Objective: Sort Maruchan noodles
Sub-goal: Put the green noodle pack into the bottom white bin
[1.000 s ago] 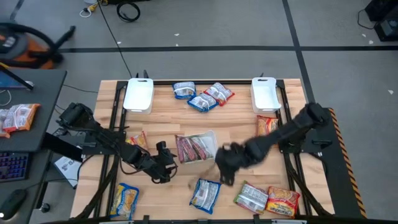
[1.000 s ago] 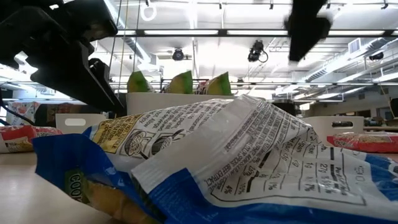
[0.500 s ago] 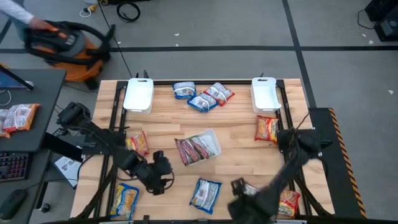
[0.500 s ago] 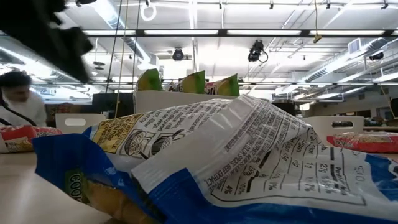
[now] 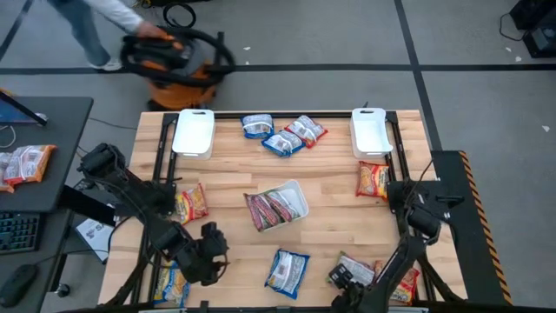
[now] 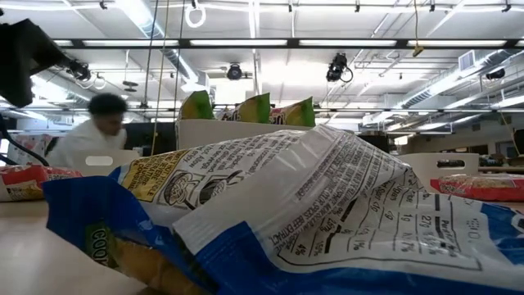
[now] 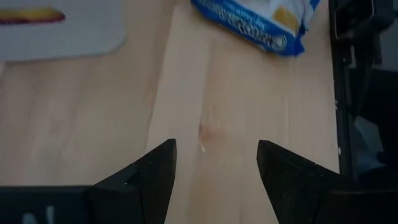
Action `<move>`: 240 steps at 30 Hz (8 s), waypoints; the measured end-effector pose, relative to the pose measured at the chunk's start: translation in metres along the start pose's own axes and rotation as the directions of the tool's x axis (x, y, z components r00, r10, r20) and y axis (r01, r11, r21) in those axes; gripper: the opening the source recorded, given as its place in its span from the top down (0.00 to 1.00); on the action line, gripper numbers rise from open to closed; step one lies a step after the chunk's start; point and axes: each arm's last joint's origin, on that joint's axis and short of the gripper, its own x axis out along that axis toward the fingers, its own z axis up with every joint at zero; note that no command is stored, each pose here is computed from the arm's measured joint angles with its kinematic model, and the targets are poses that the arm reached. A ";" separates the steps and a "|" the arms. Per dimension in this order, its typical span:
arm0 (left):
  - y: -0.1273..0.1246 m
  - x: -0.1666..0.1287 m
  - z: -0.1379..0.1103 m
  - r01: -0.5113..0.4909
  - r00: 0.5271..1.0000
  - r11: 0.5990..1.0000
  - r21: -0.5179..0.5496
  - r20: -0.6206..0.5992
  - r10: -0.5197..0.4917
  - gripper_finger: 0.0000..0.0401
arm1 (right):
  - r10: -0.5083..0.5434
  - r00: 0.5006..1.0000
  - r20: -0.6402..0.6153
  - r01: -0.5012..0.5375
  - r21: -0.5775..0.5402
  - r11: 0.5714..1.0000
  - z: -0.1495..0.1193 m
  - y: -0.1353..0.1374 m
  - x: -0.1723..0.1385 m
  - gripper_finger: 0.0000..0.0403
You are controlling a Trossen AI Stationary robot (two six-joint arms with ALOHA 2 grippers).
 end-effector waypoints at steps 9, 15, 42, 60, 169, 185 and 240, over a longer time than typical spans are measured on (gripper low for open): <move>-0.004 0.000 0.006 0.026 0.997 0.999 0.038 0.069 -0.029 0.44 | -0.084 0.996 0.005 0.083 0.053 0.995 0.010 -0.029 0.009 0.70; -0.005 0.000 0.007 0.011 0.995 0.998 0.055 0.094 -0.016 0.44 | -0.072 0.996 0.061 0.064 0.117 0.991 0.007 -0.049 -0.012 0.97; -0.023 -0.015 -0.013 0.016 0.984 0.991 0.133 0.175 -0.040 0.44 | -0.527 0.573 0.627 0.069 0.604 0.794 -0.121 -0.094 -0.217 1.00; -0.022 -0.016 -0.013 -0.046 0.972 0.981 0.187 0.233 0.001 0.44 | 0.402 0.805 0.436 -0.520 0.845 0.126 -0.098 -0.113 -0.072 0.99; -0.021 -0.017 -0.018 -0.083 0.974 0.968 0.236 0.226 0.028 0.44 | 0.072 0.781 0.620 -0.320 0.300 0.899 -0.032 -0.120 -0.047 0.70; -0.014 -0.011 -0.008 -0.091 0.975 0.977 0.195 0.216 0.047 0.44 | -0.113 0.878 0.466 -0.323 0.748 0.579 -0.047 -0.172 -0.037 0.51; -0.005 -0.004 0.016 -0.256 0.910 0.944 0.206 0.380 0.164 0.44 | -0.462 0.172 0.870 -0.001 0.470 0.883 -0.169 -0.277 -0.021 0.98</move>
